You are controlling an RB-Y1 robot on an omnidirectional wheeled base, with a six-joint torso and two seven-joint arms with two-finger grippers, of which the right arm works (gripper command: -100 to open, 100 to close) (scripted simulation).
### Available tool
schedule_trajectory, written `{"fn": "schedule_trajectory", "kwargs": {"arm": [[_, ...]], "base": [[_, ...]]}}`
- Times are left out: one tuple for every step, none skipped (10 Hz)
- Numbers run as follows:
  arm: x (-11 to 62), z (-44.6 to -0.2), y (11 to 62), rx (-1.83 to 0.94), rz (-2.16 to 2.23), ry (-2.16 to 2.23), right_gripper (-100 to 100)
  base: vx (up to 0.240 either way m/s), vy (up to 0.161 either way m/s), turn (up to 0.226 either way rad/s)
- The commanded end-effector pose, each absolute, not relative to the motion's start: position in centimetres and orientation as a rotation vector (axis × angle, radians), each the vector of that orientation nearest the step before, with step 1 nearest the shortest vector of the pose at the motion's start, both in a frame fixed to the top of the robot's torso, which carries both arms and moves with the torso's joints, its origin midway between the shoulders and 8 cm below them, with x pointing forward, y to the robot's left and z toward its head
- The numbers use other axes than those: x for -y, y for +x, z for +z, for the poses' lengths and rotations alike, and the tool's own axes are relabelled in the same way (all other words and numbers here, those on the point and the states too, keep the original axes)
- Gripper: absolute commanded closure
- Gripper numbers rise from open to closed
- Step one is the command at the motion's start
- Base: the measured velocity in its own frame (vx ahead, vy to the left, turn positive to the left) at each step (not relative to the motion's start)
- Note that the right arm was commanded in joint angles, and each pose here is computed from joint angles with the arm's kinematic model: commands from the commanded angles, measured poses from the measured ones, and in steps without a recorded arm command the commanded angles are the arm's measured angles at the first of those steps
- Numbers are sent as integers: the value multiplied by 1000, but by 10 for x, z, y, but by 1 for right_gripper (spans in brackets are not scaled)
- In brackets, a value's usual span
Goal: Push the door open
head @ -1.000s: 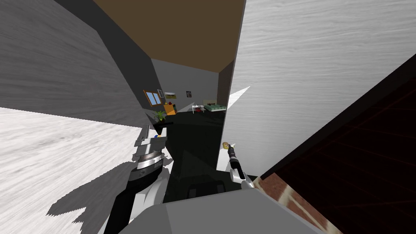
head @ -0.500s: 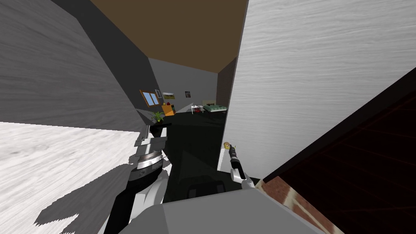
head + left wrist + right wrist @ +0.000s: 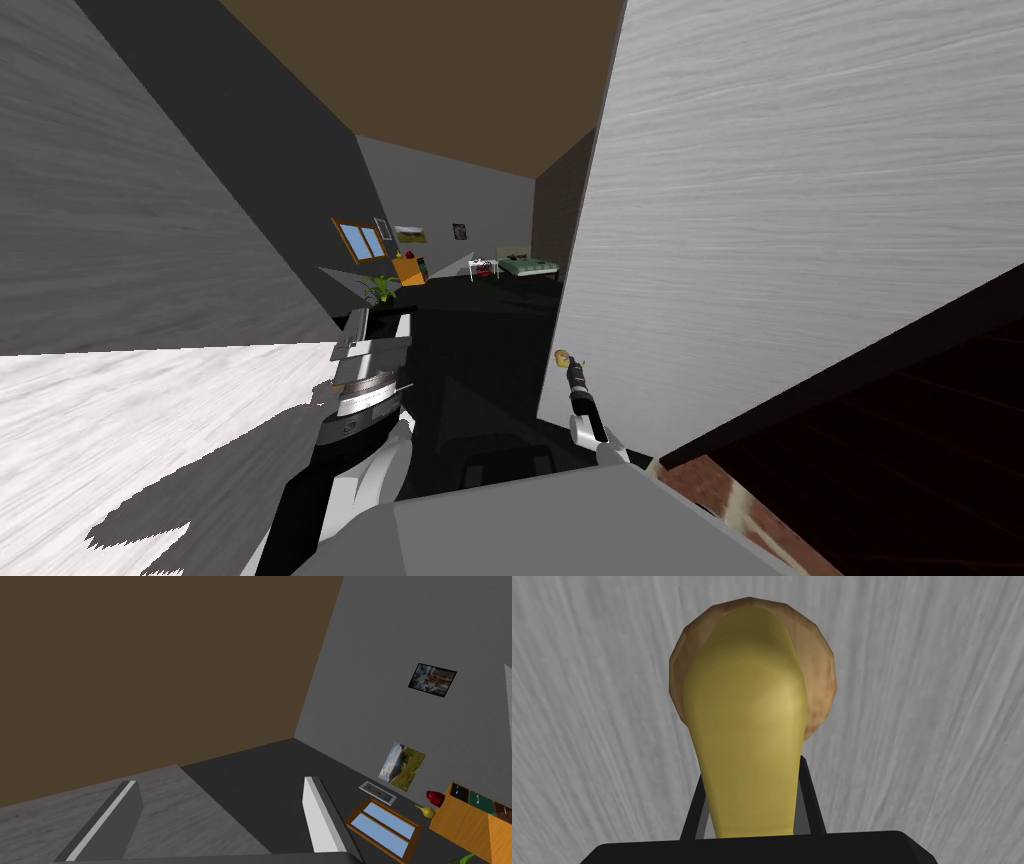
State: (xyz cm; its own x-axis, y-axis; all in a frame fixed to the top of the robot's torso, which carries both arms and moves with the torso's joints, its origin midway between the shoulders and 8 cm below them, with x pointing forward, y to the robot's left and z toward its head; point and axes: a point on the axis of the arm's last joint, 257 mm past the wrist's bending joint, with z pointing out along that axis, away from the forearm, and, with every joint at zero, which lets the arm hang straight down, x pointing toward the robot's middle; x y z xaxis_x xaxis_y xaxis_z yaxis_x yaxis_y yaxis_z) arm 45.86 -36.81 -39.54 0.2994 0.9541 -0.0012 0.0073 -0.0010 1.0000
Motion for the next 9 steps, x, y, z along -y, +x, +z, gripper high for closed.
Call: {"fn": "schedule_trajectory", "kwargs": {"arm": [[382,-393,456,-965,958,1347,100],[388,-393,454,-953,946,1353,100],[394,-393,451,-941,935,1358,100],[394,-393,451,-941,935,1358,100],[407,-393,446,-916,910,1370,100],[414,-393,444,-903,897,1376,100],[421,-392,441,-890,885,1382,100],[428,-392,438,-877,872,1387,100],[434,-392,435,-863,859,1393,100]], "base": [[205,10,-32],[218,37,-50],[212,18,-56],[129,6,-29],[188,44,-44],[224,49,-100],[202,23,-60],[197,29,-42],[205,30,-77]]}}
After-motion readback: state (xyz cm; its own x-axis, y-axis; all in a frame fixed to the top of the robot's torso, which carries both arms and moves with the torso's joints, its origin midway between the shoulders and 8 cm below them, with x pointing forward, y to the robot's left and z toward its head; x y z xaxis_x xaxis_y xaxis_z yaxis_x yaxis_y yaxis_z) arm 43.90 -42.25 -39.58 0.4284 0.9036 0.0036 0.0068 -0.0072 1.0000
